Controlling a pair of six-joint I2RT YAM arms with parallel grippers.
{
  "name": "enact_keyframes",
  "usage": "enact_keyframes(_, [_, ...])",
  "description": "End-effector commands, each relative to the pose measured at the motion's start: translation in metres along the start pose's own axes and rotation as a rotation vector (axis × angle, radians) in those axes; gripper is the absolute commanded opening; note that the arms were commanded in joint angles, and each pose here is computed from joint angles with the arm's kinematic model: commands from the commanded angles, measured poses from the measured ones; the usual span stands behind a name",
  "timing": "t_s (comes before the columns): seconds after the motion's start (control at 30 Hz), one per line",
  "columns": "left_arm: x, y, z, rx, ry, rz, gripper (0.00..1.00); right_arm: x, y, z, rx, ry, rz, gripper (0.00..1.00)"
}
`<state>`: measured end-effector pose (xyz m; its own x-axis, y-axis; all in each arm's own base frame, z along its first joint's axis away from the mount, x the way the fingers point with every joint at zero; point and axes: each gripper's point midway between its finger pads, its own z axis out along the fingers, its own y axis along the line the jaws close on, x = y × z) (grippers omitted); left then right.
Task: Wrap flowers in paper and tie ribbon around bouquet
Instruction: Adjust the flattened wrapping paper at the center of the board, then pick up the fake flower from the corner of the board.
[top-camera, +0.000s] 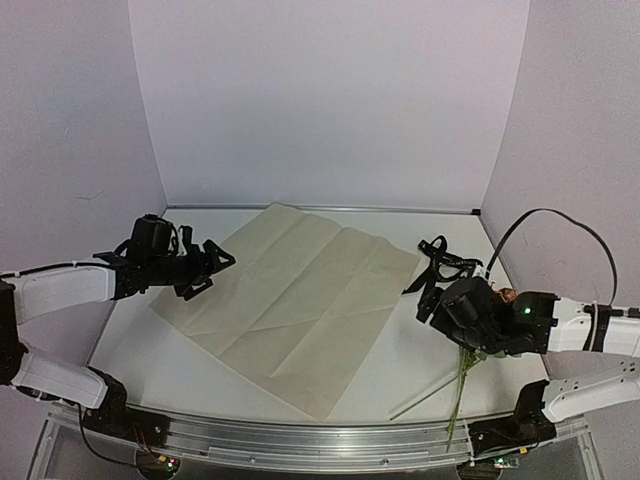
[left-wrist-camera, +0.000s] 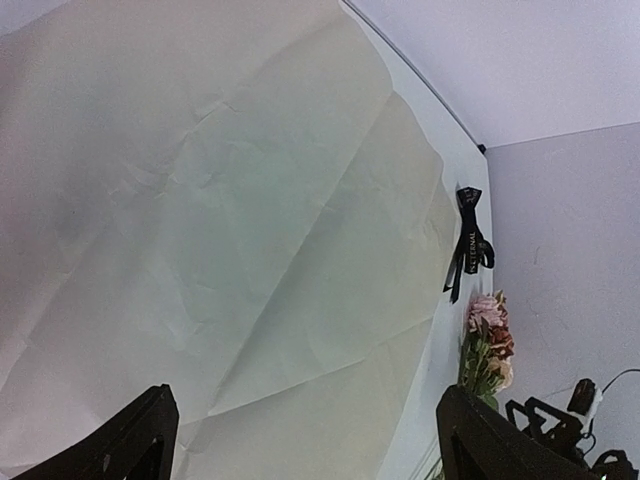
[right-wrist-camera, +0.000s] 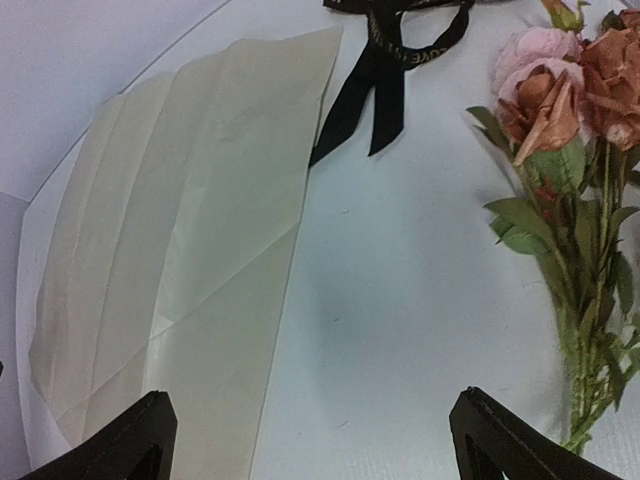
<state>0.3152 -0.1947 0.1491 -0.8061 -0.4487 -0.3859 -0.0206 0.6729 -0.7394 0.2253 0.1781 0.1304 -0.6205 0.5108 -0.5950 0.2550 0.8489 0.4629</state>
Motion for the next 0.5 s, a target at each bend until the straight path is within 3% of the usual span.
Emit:
enact_keyframes(0.0, [-0.011, -0.021, 0.006, 0.048, 0.017, 0.068, 0.93, -0.031, -0.056, 0.004, 0.155, -0.057, -0.054, 0.98])
enact_keyframes(0.2, [-0.004, -0.024, 0.022, 0.089, 0.078, 0.042, 0.93, -0.054, -0.107, 0.01, 0.272, -0.09, 0.051, 0.98])
enact_keyframes(0.47, [-0.004, -0.029, 0.028, 0.108, 0.102, 0.03, 0.93, -0.029, -0.147, 0.0, 0.411, 0.001, 0.175, 0.97])
